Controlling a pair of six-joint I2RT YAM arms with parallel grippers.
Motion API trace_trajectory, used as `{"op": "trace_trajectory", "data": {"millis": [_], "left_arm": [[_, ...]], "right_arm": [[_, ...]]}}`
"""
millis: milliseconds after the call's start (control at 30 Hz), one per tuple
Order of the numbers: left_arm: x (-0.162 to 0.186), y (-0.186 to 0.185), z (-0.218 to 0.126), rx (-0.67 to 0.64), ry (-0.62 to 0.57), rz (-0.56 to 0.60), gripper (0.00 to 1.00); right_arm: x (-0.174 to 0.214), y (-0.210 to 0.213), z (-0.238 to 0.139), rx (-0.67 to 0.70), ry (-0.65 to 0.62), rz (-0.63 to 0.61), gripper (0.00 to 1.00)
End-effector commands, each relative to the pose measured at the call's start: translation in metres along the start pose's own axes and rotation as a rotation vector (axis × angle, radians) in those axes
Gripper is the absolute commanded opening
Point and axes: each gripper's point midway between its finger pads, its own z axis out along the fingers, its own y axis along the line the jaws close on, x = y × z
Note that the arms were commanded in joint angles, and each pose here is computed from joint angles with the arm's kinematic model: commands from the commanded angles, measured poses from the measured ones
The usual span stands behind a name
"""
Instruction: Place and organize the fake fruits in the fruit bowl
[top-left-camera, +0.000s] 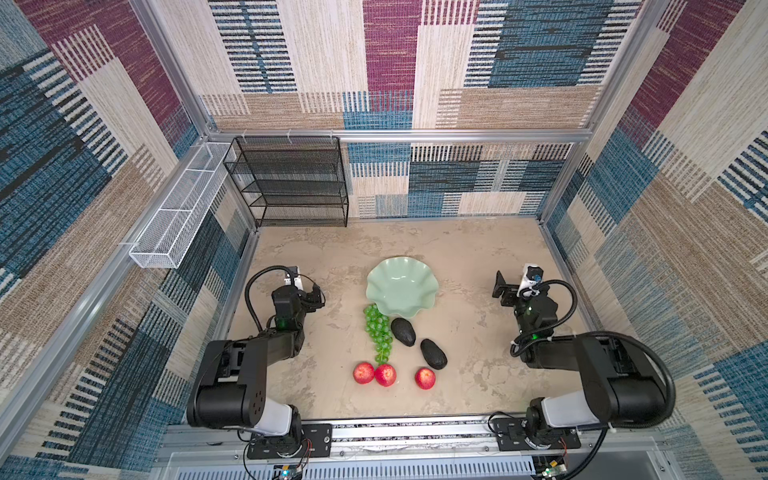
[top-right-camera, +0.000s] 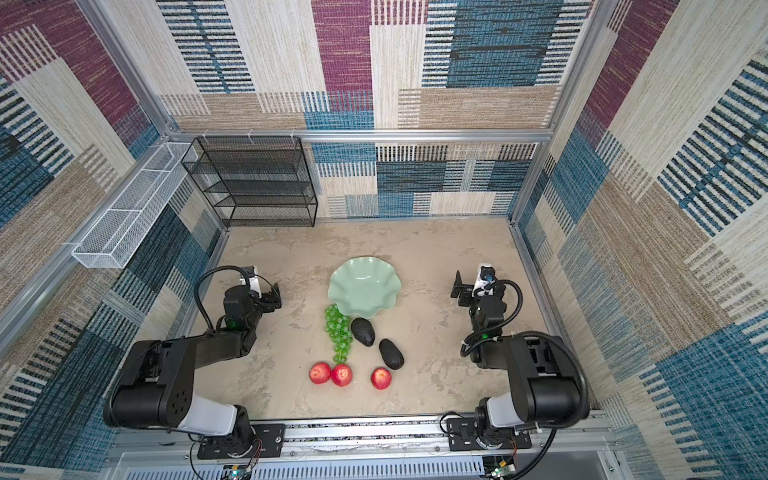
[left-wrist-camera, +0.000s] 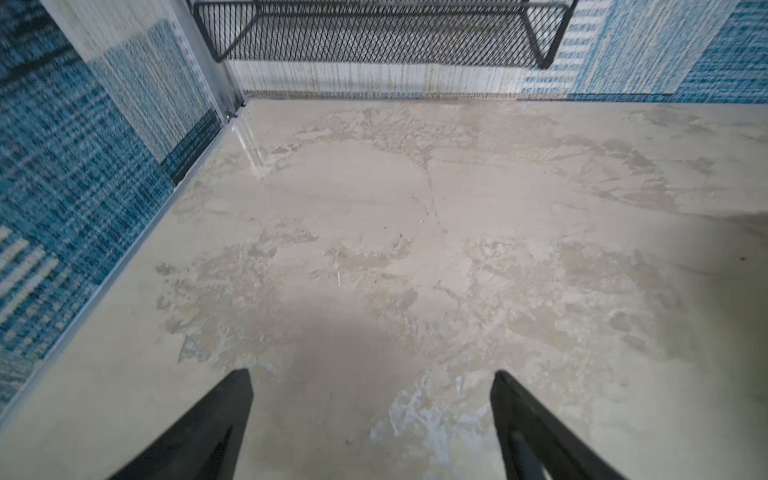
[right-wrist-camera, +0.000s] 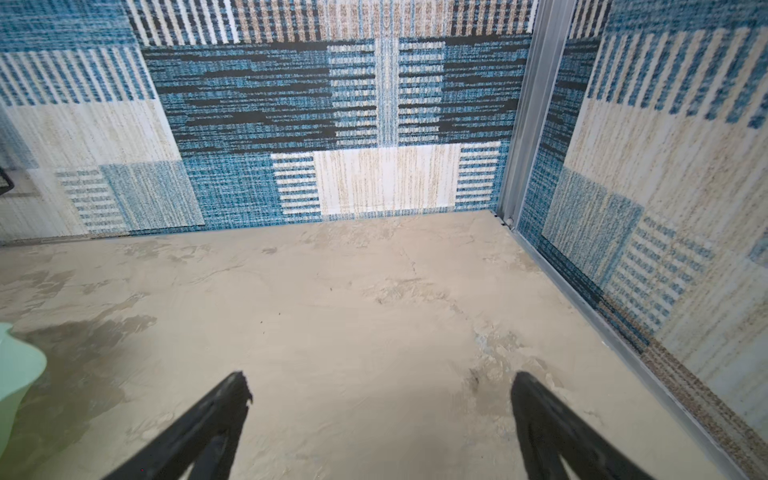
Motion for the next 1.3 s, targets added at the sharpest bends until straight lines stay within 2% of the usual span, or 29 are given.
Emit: {"op": "trace_trajectory", "data": {"millis": [0,100,167,200,267,367,567,700,1000,1267], "left_arm": [[-0.03,0.013,-0.023,-0.066,0.056,-0.1,0.99],[-0.075,0.024,-0.06,-0.091,-0.031,-0.248,0.99],[-0.087,0.02,-0.076,-0.054,-0.07,-0.218,0.99],[-0.087,0.016,-0.082,-0.026,-0.061,-0.183,0.99],[-0.082,0.015,-0.089,-0.023,-0.015,-0.184,0.99],[-0.079,0.015,-0.093,-0.023,0.04,-0.176,0.96],[-0.084,0.012,-0.092,-0.011,0.065,-0.201,0.94],[-0.085,0.008,-0.091,0.011,0.088,-0.204,0.94],[-0.084,0.01,-0.09,-0.005,0.097,-0.185,0.94],[-0.082,0.006,-0.087,0.016,0.118,-0.185,0.94]], "right_arm": [[-0.032,-0.009,0.003,0.074,0.032,0.113,1.0],[-0.064,0.008,0.002,-0.018,0.03,0.245,1.0],[-0.064,0.034,0.003,-0.158,0.075,0.201,1.0],[-0.06,0.045,0.003,-0.221,0.118,0.193,1.0],[-0.049,0.06,0.002,-0.29,0.222,0.219,0.97],[-0.03,0.087,-0.017,-0.394,0.372,0.23,0.91],[0.026,0.119,-0.072,-0.394,0.653,0.149,0.9],[0.057,0.141,-0.109,-0.412,0.786,0.11,0.89],[0.085,0.185,-0.171,-0.537,0.932,0.074,0.87],[0.106,0.21,-0.199,-0.6,0.997,0.037,0.87]]}}
